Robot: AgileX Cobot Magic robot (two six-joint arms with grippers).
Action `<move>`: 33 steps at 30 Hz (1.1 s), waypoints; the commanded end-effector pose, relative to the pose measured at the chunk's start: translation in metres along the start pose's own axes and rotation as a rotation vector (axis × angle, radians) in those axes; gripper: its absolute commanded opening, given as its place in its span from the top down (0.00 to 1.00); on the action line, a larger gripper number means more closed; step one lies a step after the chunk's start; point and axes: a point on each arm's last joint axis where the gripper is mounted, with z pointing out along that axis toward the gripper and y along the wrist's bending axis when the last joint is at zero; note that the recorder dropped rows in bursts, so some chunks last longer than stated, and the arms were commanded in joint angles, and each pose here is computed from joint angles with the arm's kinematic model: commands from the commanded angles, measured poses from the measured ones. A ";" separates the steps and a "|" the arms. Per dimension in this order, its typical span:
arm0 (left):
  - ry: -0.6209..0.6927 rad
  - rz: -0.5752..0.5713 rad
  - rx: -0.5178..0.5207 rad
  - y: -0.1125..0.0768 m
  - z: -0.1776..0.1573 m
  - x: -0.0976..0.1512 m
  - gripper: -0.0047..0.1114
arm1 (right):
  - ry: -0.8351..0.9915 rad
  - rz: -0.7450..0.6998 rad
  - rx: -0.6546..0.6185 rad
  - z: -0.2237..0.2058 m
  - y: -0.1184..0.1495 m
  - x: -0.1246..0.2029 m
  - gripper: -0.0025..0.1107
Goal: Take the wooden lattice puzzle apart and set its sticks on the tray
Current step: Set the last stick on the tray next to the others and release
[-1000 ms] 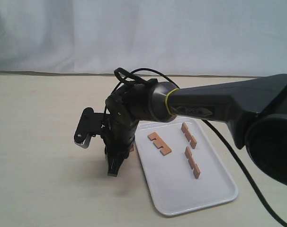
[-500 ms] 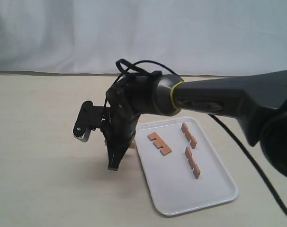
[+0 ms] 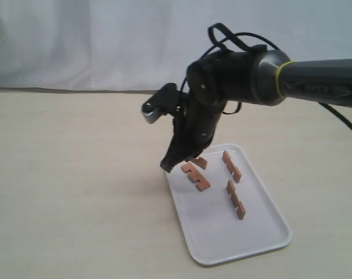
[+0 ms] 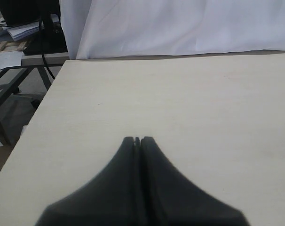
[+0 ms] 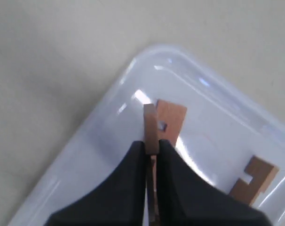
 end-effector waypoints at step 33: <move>-0.018 -0.005 0.000 0.000 0.000 -0.001 0.96 | -0.150 0.411 0.017 -0.014 -0.047 0.034 0.58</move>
